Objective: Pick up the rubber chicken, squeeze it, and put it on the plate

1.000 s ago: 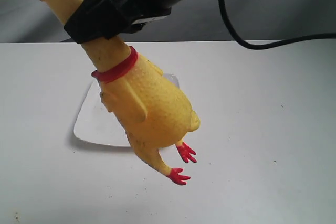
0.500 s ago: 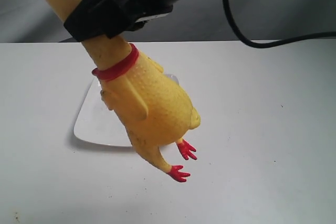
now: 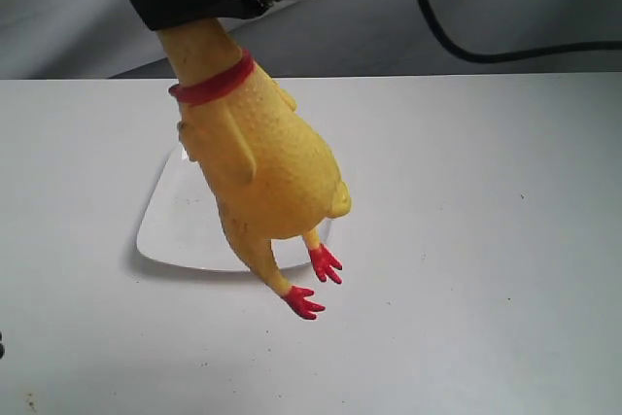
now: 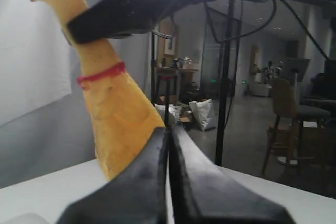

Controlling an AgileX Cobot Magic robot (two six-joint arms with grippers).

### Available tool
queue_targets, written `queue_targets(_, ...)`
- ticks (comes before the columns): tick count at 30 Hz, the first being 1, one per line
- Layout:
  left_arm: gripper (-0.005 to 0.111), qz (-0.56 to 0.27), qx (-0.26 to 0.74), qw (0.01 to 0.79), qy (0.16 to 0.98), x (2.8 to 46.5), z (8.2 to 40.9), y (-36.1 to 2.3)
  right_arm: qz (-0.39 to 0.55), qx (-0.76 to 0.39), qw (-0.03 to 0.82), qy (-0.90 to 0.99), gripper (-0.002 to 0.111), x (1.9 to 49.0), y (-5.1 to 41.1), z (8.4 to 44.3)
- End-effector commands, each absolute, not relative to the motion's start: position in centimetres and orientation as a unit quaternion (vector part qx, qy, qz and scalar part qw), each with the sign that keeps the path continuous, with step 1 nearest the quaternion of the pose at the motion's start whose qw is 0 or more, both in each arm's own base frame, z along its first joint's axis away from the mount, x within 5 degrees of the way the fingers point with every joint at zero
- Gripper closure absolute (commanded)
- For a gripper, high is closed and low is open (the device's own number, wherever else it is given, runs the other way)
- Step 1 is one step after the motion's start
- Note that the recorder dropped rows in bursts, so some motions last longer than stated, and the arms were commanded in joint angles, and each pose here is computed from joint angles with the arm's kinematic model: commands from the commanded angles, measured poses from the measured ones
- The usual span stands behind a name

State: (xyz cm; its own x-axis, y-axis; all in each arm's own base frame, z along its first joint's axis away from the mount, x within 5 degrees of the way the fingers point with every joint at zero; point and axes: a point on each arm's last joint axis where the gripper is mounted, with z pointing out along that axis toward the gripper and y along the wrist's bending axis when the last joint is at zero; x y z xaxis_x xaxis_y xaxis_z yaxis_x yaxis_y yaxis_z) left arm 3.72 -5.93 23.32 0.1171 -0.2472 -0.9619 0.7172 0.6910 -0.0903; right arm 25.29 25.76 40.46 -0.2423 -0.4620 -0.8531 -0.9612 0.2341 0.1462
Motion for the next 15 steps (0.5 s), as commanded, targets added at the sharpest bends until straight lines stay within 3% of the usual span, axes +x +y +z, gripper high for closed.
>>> queue_targets(1,0.093,-0.361,0.174,0.694,0.598,4.2,23.0,-5.9,0.374,-0.485,0.352,0.708,0.108,25.5,25.9,40.7)
queue_targets(6,0.072,-0.353,0.115,0.685,0.627,5.0,22.7,-5.2,0.376,-0.481,0.349,0.711,0.108,25.6,26.1,40.5)
queue_targets(11,0.064,-0.364,0.087,0.687,0.622,5.1,22.9,-5.0,0.374,-0.474,0.359,0.712,0.108,25.9,26.1,40.5)
queue_targets(15,0.037,-0.366,0.075,0.679,0.633,5.3,22.7,-4.9,0.371,-0.463,0.374,0.713,0.108,26.2,26.1,40.7)
